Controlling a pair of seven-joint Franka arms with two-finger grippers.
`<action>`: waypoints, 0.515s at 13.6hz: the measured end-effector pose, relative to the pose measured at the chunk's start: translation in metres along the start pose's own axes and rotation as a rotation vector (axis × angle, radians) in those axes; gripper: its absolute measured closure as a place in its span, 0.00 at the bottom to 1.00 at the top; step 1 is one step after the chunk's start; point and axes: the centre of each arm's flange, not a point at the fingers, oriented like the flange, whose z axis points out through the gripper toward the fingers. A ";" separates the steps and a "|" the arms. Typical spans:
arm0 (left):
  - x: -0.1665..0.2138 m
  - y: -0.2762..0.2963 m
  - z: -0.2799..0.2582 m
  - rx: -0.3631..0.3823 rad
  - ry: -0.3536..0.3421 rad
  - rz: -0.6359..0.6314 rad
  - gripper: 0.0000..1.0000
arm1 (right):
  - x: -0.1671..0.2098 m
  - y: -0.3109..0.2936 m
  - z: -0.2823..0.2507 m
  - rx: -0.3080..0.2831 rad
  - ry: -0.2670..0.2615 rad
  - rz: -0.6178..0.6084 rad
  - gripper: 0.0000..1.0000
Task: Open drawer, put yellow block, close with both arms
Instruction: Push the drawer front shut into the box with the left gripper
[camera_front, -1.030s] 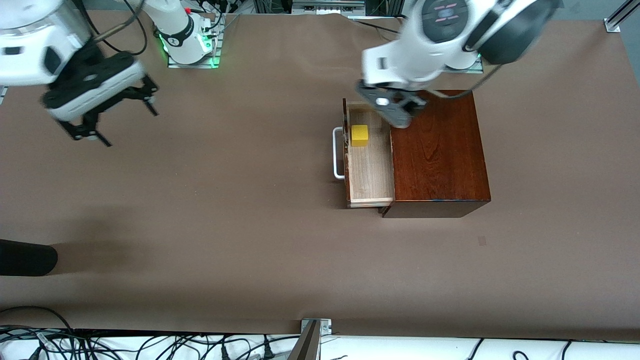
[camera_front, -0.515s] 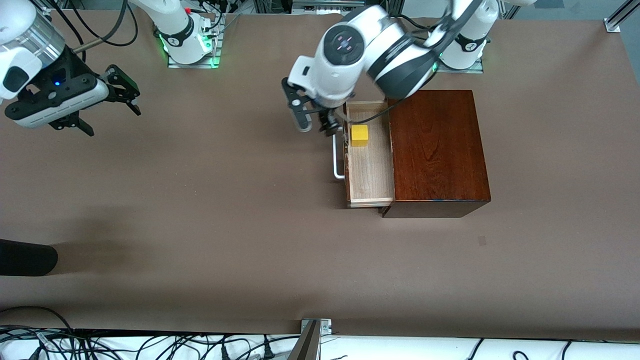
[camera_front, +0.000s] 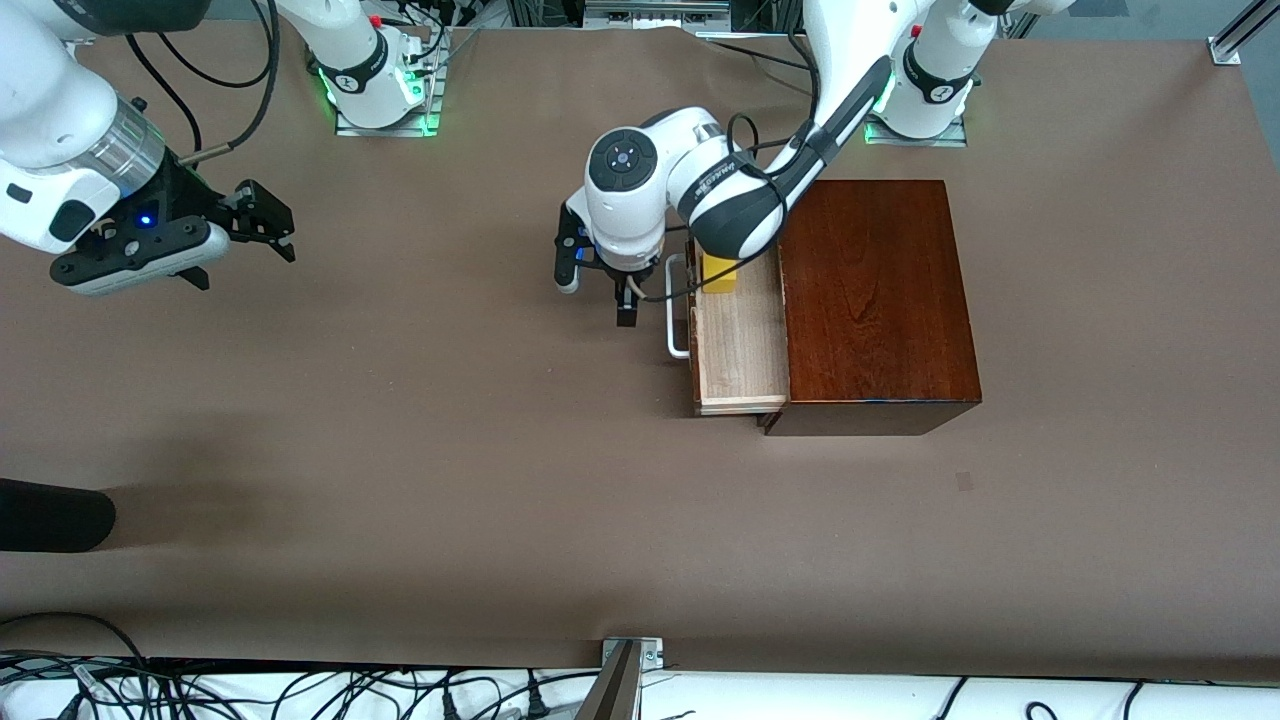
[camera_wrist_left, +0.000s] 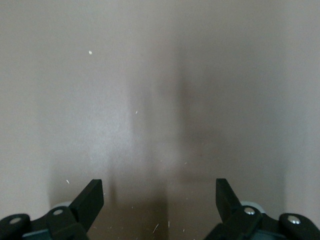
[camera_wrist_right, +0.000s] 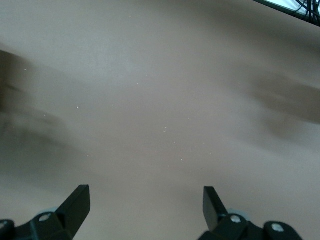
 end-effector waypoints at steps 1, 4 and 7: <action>-0.007 -0.002 0.004 -0.019 -0.035 0.006 0.00 | 0.000 0.000 0.000 0.000 0.001 0.003 0.00; -0.027 -0.004 0.011 -0.086 -0.129 -0.003 0.00 | 0.001 0.000 -0.001 -0.003 0.008 0.005 0.00; -0.038 -0.004 0.011 -0.126 -0.181 -0.016 0.00 | 0.003 -0.001 -0.005 -0.025 0.016 -0.004 0.00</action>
